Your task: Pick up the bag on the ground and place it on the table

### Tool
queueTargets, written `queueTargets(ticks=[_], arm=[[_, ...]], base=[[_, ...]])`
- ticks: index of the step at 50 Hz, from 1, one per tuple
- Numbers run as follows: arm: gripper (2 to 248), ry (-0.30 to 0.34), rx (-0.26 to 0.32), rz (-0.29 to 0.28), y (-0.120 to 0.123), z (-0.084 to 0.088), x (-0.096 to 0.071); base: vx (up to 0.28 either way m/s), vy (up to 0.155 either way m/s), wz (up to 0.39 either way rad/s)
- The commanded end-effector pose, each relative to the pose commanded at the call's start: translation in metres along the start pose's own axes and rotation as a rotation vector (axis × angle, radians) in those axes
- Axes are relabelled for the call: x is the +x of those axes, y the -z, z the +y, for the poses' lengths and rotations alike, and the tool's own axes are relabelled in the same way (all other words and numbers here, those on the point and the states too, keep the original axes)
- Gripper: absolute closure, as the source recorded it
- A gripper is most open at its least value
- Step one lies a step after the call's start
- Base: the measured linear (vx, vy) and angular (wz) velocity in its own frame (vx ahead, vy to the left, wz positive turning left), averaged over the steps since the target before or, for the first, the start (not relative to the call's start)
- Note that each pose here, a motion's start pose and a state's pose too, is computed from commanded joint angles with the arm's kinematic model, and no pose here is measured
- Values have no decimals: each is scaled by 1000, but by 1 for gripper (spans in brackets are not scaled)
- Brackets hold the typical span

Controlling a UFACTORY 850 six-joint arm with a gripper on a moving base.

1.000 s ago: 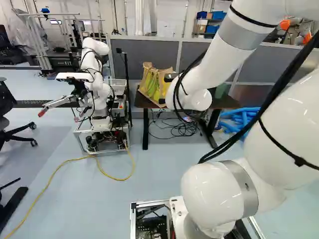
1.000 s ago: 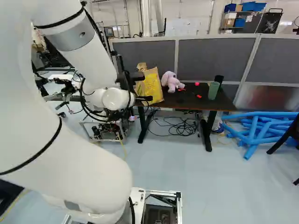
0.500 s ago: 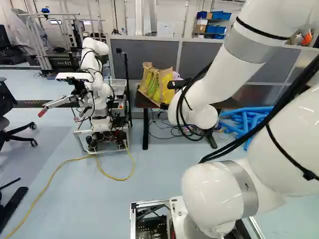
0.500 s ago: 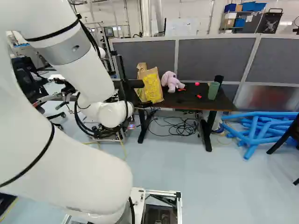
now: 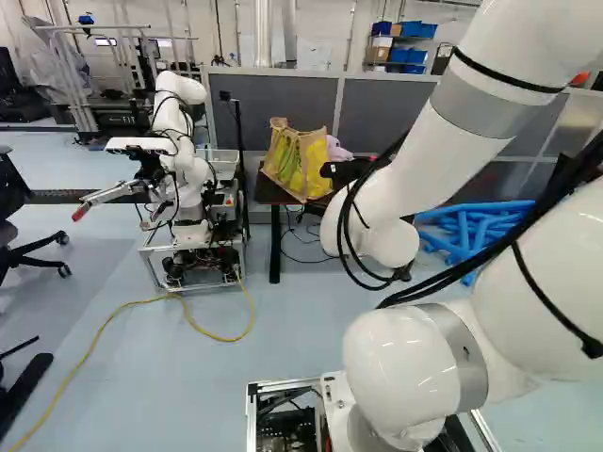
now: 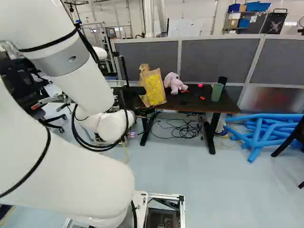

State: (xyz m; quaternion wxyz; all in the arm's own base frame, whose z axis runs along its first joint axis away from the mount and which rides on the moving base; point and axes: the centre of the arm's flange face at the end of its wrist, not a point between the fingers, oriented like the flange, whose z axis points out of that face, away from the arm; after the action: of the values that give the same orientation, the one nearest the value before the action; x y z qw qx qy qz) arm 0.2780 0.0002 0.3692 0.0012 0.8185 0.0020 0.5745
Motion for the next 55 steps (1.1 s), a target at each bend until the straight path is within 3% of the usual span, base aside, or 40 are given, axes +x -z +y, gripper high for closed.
queueTargets(ticks=[55], arm=[[3, -5, 0, 15, 6, 0, -6]], base=[[0, 0, 0]])
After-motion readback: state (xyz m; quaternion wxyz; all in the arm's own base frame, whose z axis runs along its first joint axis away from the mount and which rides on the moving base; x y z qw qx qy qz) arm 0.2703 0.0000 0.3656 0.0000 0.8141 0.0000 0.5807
